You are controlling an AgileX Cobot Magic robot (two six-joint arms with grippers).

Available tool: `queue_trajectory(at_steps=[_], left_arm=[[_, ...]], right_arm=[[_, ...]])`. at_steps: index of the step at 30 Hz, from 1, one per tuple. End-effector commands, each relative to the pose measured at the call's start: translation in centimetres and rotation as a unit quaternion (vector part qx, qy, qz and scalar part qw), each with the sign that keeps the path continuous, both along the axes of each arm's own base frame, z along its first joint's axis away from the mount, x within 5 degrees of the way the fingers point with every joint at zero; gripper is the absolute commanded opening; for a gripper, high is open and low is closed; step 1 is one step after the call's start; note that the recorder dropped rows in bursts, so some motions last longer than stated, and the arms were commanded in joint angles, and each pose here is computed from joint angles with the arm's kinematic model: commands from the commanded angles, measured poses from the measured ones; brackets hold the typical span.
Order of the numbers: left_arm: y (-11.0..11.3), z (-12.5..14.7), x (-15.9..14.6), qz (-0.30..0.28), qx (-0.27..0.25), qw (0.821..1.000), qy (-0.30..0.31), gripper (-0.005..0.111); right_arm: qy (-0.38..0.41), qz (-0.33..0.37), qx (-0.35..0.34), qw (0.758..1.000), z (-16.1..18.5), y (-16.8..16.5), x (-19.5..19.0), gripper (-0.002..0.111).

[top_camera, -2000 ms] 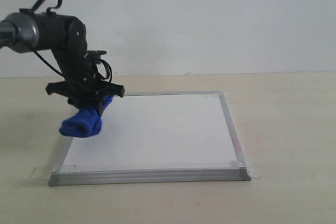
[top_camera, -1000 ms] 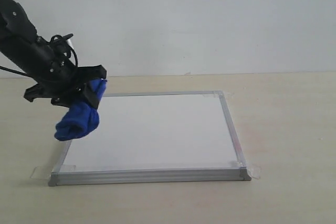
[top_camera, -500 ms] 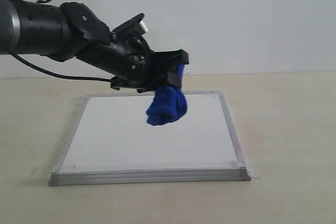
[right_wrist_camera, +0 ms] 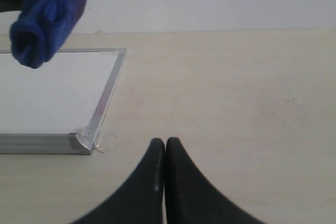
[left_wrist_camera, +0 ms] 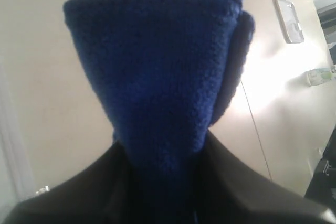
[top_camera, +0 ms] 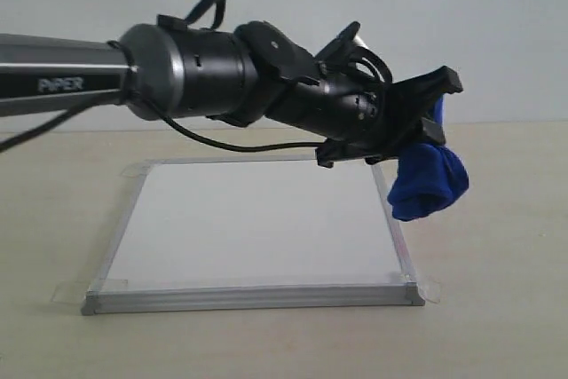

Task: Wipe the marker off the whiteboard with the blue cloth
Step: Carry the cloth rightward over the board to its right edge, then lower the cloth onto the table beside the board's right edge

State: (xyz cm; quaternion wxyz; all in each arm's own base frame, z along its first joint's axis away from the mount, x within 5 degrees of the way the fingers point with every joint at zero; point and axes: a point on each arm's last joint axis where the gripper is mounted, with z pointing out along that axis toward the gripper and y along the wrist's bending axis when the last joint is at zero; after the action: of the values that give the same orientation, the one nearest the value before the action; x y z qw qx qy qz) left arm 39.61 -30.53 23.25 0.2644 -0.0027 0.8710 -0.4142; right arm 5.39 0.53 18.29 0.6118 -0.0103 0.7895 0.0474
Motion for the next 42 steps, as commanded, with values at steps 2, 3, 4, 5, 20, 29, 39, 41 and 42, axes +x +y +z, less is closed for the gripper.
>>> queue_trajectory(at_steps=[2, 3, 4, 5, 20, 29, 39, 41, 42], left_arm=[[-2.9, -2.0, 0.6, 0.035, -0.030, 0.999, 0.014, 0.004], [-3.0, -2.4, 0.8, 0.046, -0.034, 0.998, 0.017, 0.004], [-3.2, -3.0, 1.0, 0.061, -0.039, 0.997, 0.023, 0.004], [-3.2, -3.5, 1.2, 0.068, -0.039, 0.997, 0.027, 0.004], [-2.5, -7.6, 2.1, 0.068, -0.009, 0.995, 0.066, 0.004], [-2.8, -10.6, 2.3, 0.099, -0.039, 0.986, 0.126, 0.004], [-2.4, -8.9, 4.4, 0.147, -0.046, 0.987, 0.040, 0.004], [-2.0, -9.0, 5.3, 0.150, -0.052, 0.987, 0.037, 0.004], [-2.0, -9.3, 5.9, 0.139, -0.057, 0.988, 0.046, 0.004]], right_arm=[[-0.006, 0.001, -0.003, 1.000, 0.1, 0.0, 0.0, 0.000], [-0.006, 0.001, -0.003, 1.000, 0.1, 0.0, 0.0, 0.000], [-0.006, 0.001, -0.003, 1.000, 0.1, 0.0, 0.0, 0.000], [-0.006, 0.001, -0.003, 1.000, 0.1, 0.0, 0.0, 0.000], [-0.006, 0.001, -0.003, 1.000, 0.1, 0.0, 0.0, 0.000], [-0.006, 0.001, -0.003, 1.000, 0.1, 0.0, 0.0, 0.000], [-0.006, 0.001, -0.003, 1.000, 0.1, 0.0, 0.0, 0.000], [-0.006, 0.001, -0.003, 1.000, 0.1, 0.0, 0.0, 0.000], [-0.006, 0.001, -0.003, 1.000, 0.1, 0.0, 0.0, 0.000]])
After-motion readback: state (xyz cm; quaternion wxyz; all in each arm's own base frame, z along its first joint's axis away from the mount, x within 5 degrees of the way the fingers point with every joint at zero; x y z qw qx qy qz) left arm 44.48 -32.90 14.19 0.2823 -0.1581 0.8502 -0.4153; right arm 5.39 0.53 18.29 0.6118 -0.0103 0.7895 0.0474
